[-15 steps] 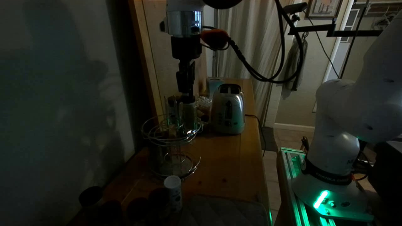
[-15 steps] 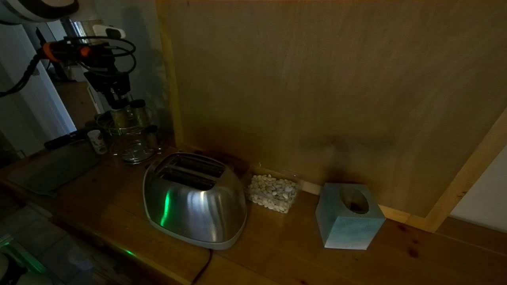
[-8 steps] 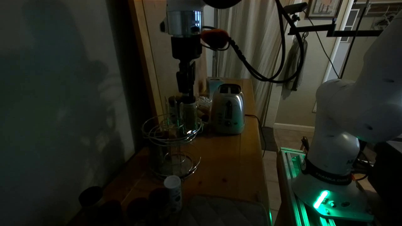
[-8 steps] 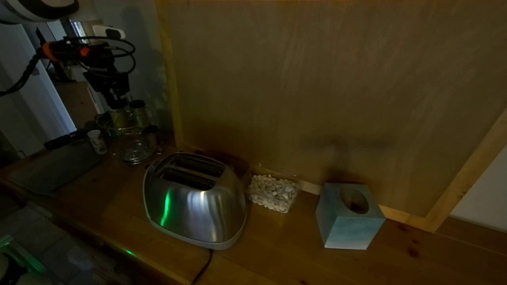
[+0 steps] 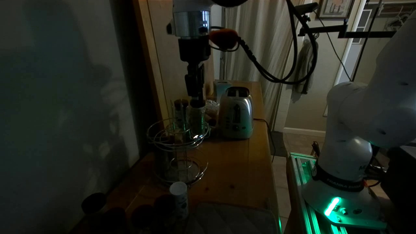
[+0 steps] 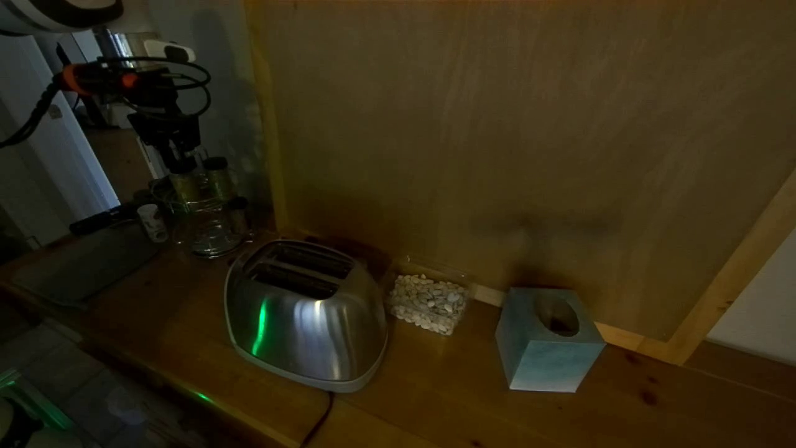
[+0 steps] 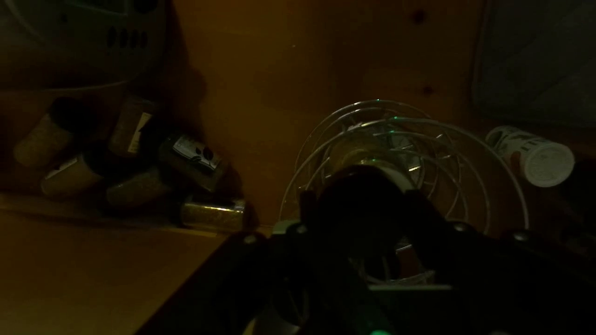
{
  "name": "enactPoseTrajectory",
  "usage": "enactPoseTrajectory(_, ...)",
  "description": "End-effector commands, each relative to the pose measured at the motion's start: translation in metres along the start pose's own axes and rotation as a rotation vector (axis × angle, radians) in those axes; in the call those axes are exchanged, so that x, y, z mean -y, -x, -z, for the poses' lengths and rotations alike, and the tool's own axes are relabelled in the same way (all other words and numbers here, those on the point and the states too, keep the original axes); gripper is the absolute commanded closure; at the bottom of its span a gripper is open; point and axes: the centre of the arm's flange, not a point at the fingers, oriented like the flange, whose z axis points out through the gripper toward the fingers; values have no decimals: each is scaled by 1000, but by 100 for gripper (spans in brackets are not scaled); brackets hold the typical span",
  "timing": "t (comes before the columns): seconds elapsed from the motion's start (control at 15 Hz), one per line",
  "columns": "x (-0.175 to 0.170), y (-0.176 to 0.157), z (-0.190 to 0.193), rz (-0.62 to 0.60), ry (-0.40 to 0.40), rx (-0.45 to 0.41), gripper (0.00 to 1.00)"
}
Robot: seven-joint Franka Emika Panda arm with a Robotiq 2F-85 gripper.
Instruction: Move the object to the rack
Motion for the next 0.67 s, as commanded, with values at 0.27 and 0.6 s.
enactPoseTrajectory(0.27, 5, -2, 1, -11, -72, 23, 76)
enactPoseTrajectory(0.6, 6, -1, 3, -13, -65, 10, 76)
